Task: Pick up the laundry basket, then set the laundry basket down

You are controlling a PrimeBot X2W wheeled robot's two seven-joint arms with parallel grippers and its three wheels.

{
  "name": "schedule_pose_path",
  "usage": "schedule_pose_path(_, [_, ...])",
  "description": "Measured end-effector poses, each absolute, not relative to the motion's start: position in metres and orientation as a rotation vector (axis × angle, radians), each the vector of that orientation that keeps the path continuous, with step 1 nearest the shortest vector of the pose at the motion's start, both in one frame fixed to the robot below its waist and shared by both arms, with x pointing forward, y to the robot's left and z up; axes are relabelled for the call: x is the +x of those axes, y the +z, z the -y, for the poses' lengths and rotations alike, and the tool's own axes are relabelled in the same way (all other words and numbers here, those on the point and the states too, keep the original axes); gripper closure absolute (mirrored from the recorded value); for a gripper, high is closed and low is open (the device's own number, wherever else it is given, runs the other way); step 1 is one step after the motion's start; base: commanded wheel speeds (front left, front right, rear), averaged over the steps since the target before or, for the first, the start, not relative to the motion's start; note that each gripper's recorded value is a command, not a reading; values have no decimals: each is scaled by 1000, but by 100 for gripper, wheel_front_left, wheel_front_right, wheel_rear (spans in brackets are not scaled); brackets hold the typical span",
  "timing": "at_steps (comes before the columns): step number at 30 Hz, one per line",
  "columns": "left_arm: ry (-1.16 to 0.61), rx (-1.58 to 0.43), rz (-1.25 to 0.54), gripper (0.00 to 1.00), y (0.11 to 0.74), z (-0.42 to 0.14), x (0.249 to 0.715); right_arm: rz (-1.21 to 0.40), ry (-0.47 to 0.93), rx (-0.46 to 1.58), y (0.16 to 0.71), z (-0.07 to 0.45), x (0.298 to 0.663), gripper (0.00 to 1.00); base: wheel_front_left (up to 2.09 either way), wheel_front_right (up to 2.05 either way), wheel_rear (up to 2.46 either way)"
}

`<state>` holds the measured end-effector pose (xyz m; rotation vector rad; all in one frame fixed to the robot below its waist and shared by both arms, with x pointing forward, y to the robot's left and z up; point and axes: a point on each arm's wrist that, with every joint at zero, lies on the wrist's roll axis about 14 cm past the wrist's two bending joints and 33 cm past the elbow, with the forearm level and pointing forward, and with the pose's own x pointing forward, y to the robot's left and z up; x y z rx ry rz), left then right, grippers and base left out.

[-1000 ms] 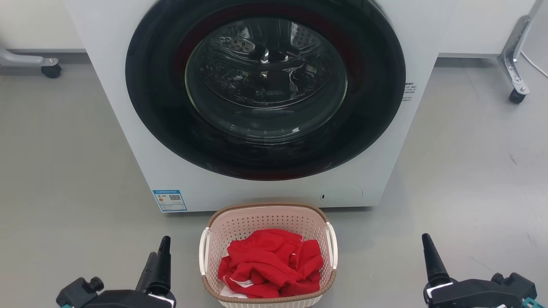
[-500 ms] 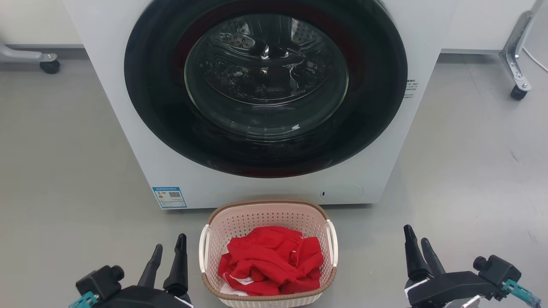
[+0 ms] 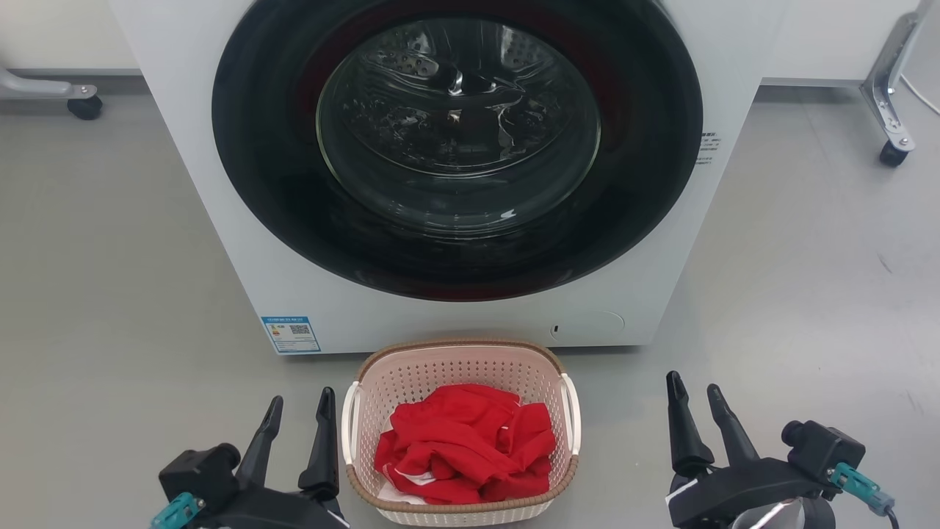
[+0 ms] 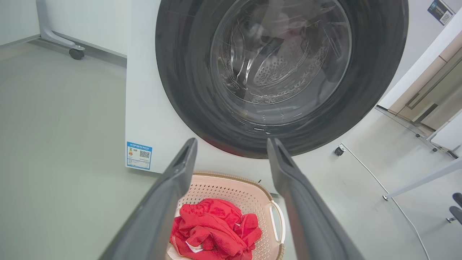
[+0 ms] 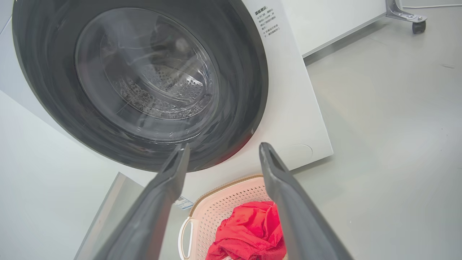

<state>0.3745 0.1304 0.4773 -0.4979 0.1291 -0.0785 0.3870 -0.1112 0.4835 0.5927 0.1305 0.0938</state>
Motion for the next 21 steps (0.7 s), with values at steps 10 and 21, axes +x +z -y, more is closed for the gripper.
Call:
schedule_pose_path(10, [-109,-327,-50,0,492,-124,376,-66,135,439,495,100,387,0,0,0,0])
schedule_pose_path(21, [-135,-165,42,0,509,-117,376,15,164,283,509,92,386,0,0,0,0])
